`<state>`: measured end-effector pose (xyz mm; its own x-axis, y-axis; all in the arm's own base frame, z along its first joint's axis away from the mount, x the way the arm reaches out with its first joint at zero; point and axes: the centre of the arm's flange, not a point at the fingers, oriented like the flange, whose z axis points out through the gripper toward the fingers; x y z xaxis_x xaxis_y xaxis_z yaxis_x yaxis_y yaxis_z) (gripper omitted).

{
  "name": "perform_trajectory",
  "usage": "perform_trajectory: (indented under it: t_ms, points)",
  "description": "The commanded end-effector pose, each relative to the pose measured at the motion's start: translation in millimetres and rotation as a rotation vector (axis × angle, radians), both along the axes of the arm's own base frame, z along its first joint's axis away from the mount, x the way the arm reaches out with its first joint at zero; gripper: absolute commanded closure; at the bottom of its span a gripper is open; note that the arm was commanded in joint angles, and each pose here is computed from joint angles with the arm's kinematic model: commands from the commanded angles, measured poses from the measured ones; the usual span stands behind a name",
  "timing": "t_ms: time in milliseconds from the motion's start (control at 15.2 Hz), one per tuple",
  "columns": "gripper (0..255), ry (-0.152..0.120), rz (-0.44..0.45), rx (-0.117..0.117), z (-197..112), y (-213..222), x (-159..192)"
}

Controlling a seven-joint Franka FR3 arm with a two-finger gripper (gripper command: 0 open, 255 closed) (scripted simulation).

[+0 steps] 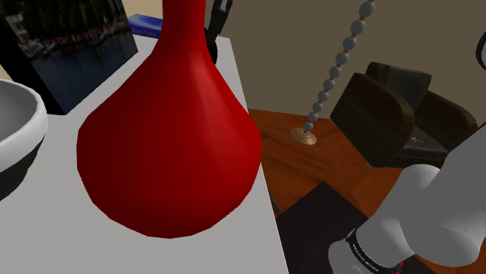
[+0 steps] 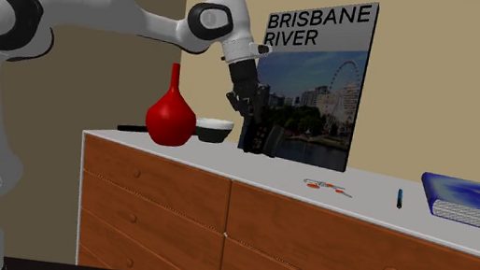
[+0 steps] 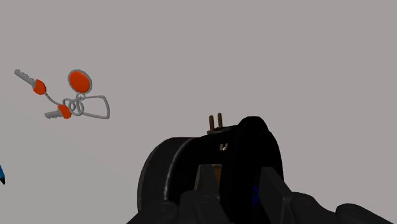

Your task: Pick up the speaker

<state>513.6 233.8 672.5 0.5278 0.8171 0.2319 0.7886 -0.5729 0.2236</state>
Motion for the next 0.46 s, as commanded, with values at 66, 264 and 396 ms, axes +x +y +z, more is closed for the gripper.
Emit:
perform_trajectory:
  t_ms: [66, 264, 396]
  points:
    - [255, -0.001, 0.000, 0.001, 19, 0, 0]
    - [255, -0.001, 0.000, 0.001, 34, 0, 0]
    - [255, -0.001, 0.000, 0.001, 35, 0, 0]
